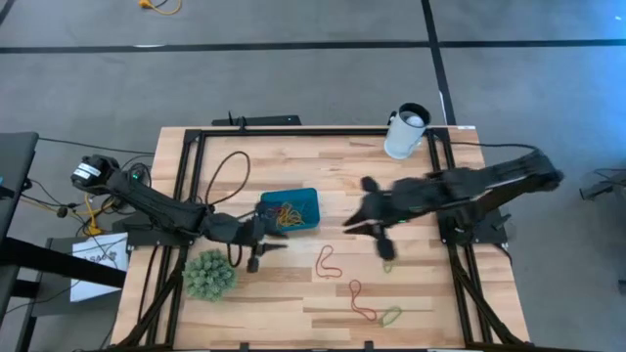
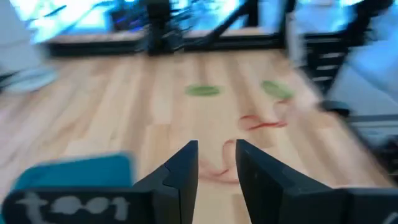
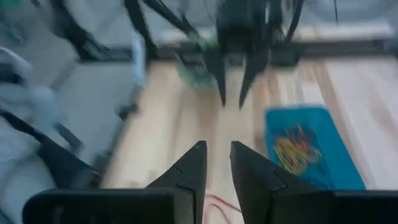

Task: Pick and place items into bin
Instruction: Put the red rubber band into the blue bin

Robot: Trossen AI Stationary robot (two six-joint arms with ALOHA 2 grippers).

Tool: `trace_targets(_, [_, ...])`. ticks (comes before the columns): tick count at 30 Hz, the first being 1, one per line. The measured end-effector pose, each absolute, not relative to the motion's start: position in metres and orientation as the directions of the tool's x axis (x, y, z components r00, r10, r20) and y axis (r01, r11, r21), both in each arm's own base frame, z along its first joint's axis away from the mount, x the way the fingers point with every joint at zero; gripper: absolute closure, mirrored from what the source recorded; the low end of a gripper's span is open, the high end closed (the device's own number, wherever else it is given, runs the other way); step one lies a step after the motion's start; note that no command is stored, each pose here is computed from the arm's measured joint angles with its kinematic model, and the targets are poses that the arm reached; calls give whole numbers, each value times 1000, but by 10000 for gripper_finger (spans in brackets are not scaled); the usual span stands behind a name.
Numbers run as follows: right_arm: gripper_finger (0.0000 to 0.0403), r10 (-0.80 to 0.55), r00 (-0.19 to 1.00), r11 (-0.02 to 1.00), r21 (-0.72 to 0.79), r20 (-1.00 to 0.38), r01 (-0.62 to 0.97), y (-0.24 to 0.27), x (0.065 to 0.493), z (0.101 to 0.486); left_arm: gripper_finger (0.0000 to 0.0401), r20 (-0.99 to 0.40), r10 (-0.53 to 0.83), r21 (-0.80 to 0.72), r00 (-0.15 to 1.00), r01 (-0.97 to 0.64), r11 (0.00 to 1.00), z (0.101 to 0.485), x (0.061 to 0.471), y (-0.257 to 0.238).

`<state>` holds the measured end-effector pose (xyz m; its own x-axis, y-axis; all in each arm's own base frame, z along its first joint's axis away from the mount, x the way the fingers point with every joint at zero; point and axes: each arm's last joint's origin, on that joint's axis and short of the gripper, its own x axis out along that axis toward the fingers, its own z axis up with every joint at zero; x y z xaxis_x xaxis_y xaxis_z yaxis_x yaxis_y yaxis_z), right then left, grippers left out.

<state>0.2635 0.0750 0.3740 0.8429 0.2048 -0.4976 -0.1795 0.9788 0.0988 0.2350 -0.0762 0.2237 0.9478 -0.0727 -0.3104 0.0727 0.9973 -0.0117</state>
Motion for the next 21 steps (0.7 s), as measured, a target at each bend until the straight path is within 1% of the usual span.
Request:
trace_targets(2, [336, 222, 867, 975, 87, -446, -204, 80, 241, 389, 303, -320, -94, -27, 943, 90, 996, 222, 243, -79])
trace_targets(4, [336, 210, 889, 977, 60, -408, -204, 83, 223, 397, 303, -346, -68, -95, 936, 37, 995, 219, 255, -83])
trace_targets(6, [336, 169, 896, 984, 23, -411, -175, 85, 205, 399, 303, -373, -46, -135, 927, -5, 991, 213, 270, -87])
trace_targets(8, [336, 102, 903, 992, -26, -417, -124, 86, 192, 396, 303, -413, -51, -135, 909, -5, 991, 203, 288, -94])
trace_targets(11, [336, 25, 892, 996, -62, -451, -60, 89, 179, 379, 303, -485, -156, -145, 860, 97, 985, 193, 317, -107])
trace_targets(13, [336, 15, 880, 998, -50, -475, -44, 92, 174, 364, 303, -560, -195, -151, 805, 132, 980, 189, 336, -113])
trace_targets(17, [336, -4, 854, 1000, 0, -520, 5, 104, 169, 324, 303, -747, -159, -164, 645, 52, 985, 177, 363, -119])
trace_targets(19, [336, -52, 869, 998, 14, -493, 67, 113, 169, 301, 303, -807, -127, -135, 576, 30, 990, 173, 372, -122])
trace_targets(21, [336, -110, 895, 993, -6, -432, 119, 125, 169, 278, 303, -843, -103, -110, 527, 19, 994, 170, 381, -125])
